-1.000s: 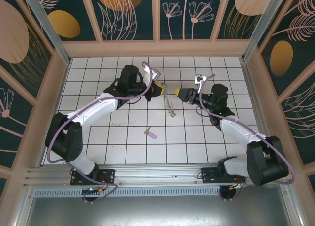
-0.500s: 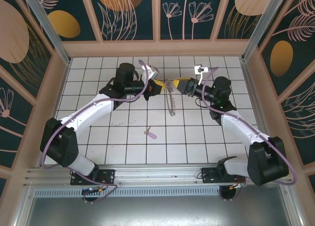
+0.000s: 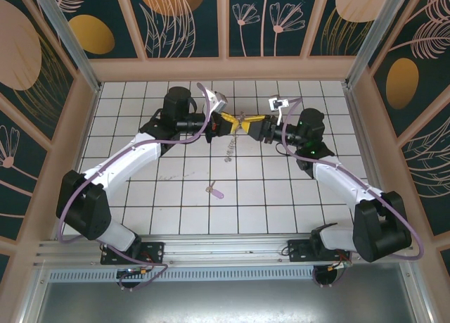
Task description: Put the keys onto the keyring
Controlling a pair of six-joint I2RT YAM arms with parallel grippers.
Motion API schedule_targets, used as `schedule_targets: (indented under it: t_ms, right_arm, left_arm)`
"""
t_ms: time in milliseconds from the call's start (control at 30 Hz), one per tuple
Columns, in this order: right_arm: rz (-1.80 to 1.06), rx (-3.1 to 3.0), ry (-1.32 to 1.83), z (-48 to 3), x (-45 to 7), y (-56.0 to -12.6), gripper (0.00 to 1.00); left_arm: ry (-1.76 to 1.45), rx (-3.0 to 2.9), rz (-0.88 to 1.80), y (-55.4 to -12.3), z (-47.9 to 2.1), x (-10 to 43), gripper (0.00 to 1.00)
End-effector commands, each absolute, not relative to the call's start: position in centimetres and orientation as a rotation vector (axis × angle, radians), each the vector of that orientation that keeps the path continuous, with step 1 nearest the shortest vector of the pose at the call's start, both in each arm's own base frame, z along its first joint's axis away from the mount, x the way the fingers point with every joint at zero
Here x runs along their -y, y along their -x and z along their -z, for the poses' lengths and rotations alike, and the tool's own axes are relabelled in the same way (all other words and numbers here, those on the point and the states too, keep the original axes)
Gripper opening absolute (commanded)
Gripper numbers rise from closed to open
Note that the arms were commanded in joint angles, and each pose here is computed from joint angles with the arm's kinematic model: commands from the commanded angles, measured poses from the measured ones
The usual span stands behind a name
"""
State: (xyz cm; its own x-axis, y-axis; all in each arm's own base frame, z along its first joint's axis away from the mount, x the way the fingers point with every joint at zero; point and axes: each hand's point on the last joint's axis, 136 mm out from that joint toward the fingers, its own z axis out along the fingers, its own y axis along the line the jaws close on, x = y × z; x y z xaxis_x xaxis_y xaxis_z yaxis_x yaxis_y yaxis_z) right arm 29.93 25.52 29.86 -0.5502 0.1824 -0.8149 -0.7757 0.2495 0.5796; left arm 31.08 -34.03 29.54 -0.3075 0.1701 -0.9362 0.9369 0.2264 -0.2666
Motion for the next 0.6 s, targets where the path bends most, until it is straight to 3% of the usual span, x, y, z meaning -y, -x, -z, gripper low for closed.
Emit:
schedule_targets:
  t_ms: [0,400,567]
  right_arm:
    - [-1.428,-1.608,0.637,-31.9,-26.0,-29.1,0.40]
    - [-1.428,-1.574,0.657,-33.1,-26.2,-29.2,0.40]
    - [-1.437,-1.571,0.675,-33.1,-26.3,-28.8,0.33]
  left_arm:
    - [-1.091,-1.524,1.184,-29.9,-33.5,34.3,0.00]
    - [-1.104,-1.539,1.230,-29.8,-32.8,34.7,0.00]
    - [-1.102,-1.540,1.238,-29.9,-32.8,34.8,0.00]
